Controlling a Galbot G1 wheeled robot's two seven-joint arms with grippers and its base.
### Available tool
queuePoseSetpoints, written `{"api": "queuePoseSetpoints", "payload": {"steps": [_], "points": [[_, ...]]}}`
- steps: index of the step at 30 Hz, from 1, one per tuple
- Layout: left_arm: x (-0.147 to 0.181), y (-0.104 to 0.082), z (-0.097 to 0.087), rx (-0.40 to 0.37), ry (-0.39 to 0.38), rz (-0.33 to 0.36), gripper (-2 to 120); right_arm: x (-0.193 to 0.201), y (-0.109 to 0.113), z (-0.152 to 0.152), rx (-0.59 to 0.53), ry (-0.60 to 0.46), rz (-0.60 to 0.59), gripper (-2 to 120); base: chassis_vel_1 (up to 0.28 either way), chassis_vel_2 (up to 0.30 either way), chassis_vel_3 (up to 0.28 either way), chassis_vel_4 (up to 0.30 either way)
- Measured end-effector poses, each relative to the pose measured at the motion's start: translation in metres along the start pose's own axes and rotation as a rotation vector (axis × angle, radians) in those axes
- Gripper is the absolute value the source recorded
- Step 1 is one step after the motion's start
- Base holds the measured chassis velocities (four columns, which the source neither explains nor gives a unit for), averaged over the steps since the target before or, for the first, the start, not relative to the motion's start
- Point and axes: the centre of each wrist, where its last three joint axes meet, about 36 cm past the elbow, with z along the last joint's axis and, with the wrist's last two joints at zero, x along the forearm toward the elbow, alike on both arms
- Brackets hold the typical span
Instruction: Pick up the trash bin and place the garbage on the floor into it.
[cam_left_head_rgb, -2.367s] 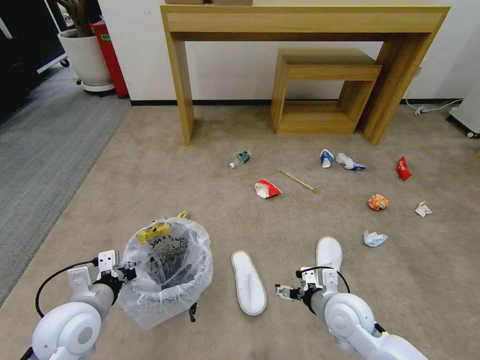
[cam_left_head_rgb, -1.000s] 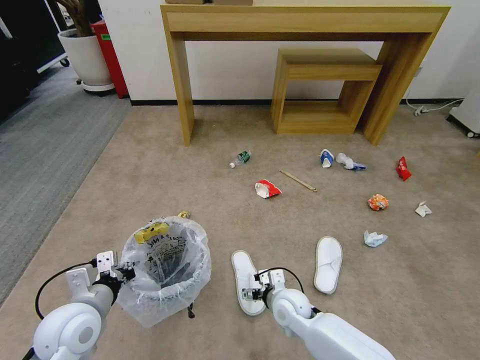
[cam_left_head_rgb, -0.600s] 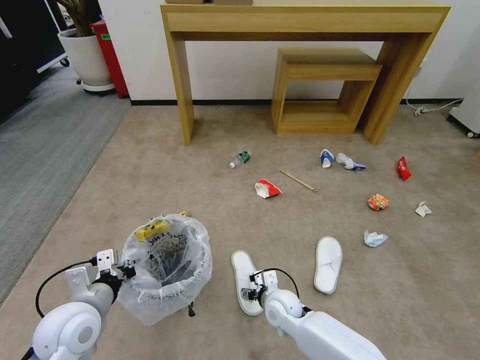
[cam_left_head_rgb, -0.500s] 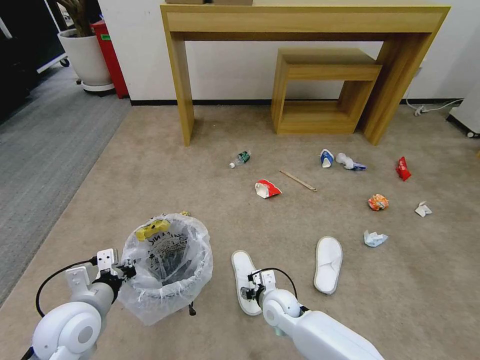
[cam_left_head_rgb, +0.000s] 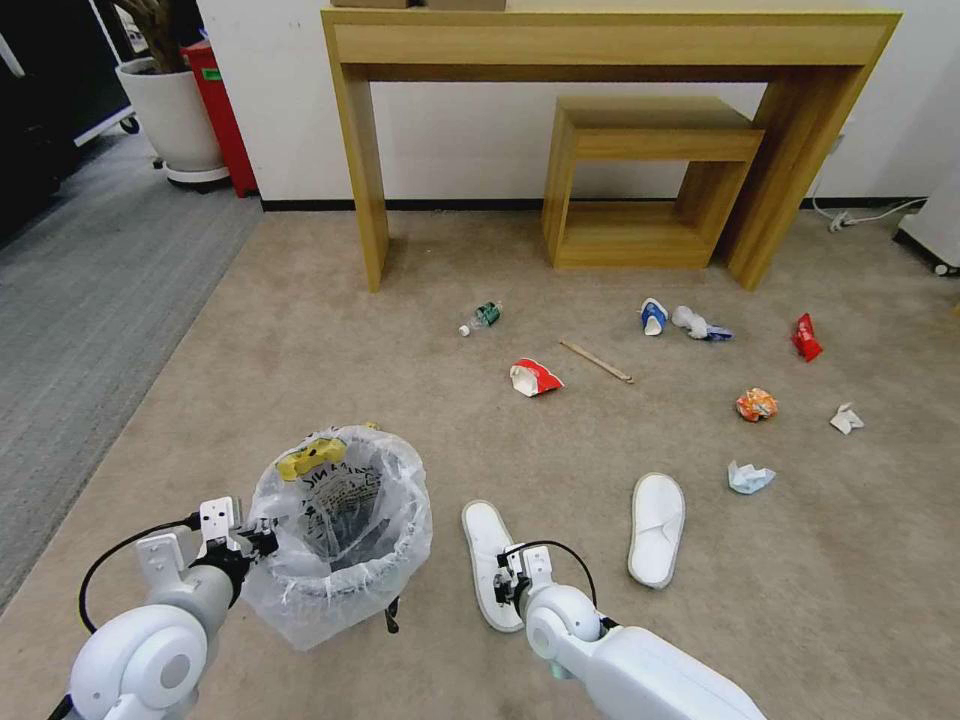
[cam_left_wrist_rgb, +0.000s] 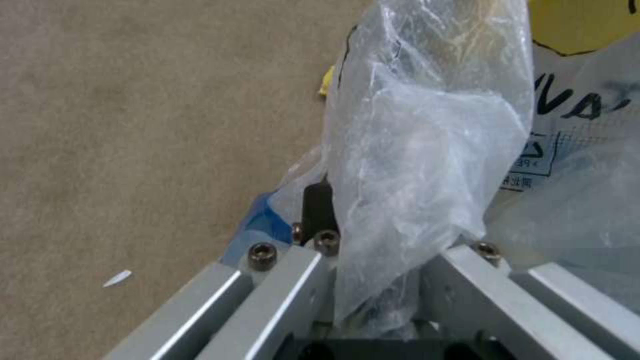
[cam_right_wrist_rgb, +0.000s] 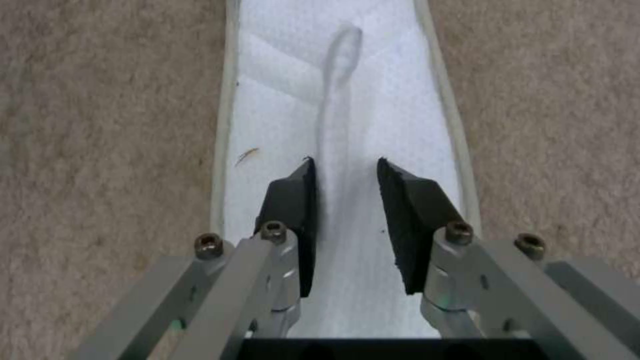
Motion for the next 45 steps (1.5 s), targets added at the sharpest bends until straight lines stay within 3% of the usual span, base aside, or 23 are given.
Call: {"api": "queuePoseSetpoints", "payload": {"steps": [4, 9, 11, 17, 25, 28, 29, 32, 33, 39, 45], "points": [[-0.003, -0.003, 0.0, -0.004, -0.001, 0.011, 1, -0.001, -0.001, 0.005, -0.001, 0.001, 0.005, 25, 0.0, 0.0, 0.0, 0.0], [-0.004, -0.002, 0.0, -0.006, -0.003, 0.012, 1, 0.0, -0.003, 0.008, -0.009, -0.006, 0.007, 13, 0.0, 0.0, 0.0, 0.0], [-0.006, -0.003, -0.001, -0.004, -0.008, 0.016, 1, 0.001, -0.005, 0.011, -0.009, -0.024, 0.008, 0, 0.0, 0.0, 0.0, 0.0], [-0.007, -0.004, -0.001, -0.001, -0.009, 0.017, 1, 0.007, -0.01, 0.008, -0.007, -0.04, 0.009, 0, 0.0, 0.0, 0.0, 0.0], [-0.011, 0.001, -0.001, -0.004, -0.008, 0.002, 1, 0.033, -0.054, 0.001, -0.046, -0.146, 0.027, 0, 0.0, 0.0, 0.0, 0.0], [-0.013, 0.002, -0.001, -0.002, -0.009, 0.0, 1, 0.058, -0.08, -0.011, -0.055, -0.278, 0.02, 0, 0.0, 0.0, 0.0, 0.0], [-0.013, 0.002, -0.001, -0.002, -0.009, 0.0, 1, 0.058, -0.08, -0.011, -0.055, -0.278, 0.02, 0, 0.0, 0.0, 0.0, 0.0], [-0.013, 0.0, 0.0, 0.0, -0.007, 0.004, 1, 0.097, -0.1, -0.029, -0.046, -0.453, -0.029, 0, 0.0, 0.0, 0.0, 0.0], [-0.013, 0.0, 0.0, 0.0, -0.007, 0.004, 1, 0.097, -0.1, -0.029, -0.046, -0.453, -0.029, 0, 0.0, 0.0, 0.0, 0.0], [-0.013, -0.005, 0.002, 0.005, -0.007, 0.015, 1, 0.152, -0.112, -0.062, -0.005, -0.715, -0.144, 0, 0.0, 0.0, 0.0, 0.0], [-0.01, -0.01, 0.004, 0.008, -0.008, 0.022, 1, 0.189, -0.105, -0.091, 0.034, -0.903, -0.279, 0, 0.0, 0.0, 0.0, 0.0]]}}
